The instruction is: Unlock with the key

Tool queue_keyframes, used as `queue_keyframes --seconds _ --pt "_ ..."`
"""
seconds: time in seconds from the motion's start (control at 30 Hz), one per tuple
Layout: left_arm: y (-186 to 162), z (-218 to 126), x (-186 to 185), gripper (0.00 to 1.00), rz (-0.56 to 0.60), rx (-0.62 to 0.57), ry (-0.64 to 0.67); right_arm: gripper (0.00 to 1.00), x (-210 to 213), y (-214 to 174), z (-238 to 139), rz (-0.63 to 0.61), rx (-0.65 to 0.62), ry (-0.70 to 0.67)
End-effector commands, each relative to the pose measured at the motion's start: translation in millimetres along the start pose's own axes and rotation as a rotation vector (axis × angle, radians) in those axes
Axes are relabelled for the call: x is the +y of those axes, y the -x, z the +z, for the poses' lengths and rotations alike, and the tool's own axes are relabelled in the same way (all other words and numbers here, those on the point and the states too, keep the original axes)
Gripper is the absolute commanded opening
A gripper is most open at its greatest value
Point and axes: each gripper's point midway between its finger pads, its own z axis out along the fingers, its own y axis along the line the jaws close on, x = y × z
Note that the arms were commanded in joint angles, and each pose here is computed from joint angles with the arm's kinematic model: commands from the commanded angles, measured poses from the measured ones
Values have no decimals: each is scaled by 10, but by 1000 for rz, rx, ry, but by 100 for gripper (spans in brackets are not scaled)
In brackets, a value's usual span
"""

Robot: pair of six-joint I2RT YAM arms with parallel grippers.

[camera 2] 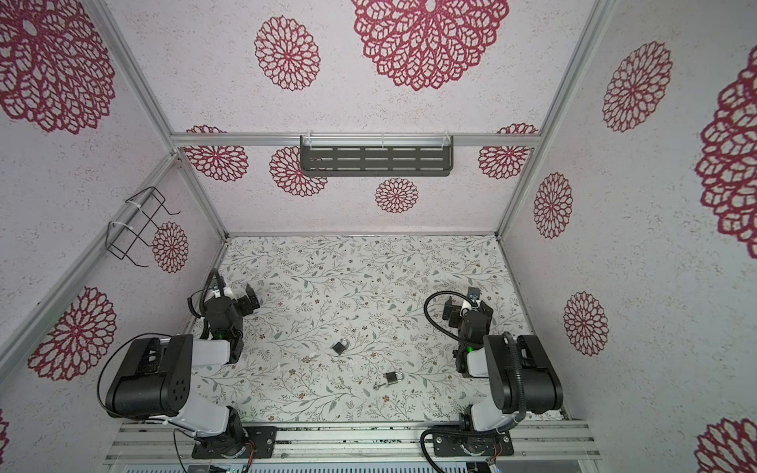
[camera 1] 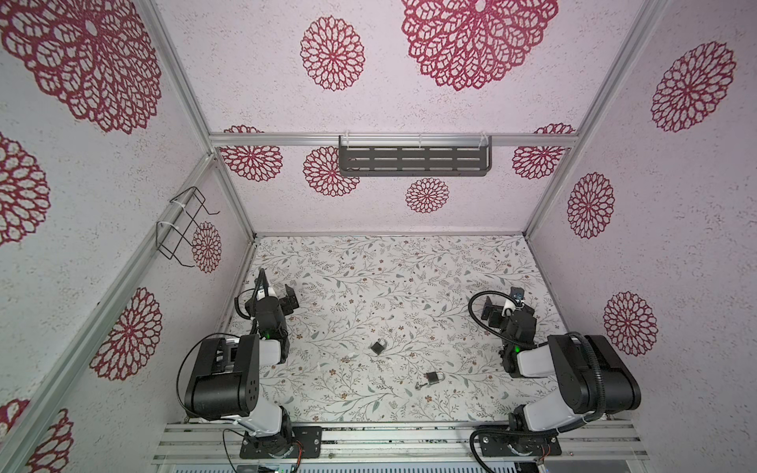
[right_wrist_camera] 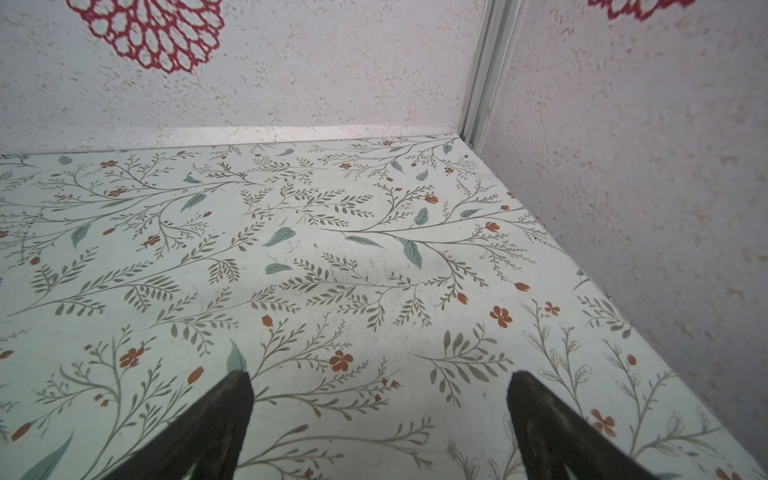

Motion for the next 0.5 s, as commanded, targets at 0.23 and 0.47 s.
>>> queue_keyframes --seconds 0.23,0.47 --pt "192 -98 -19 100 17 -59 7 99 -30 257 -79 16 -84 -7" --pt "381 -303 -18 100 1 -61 -1 99 -112 417 -192 65 -59 -40"
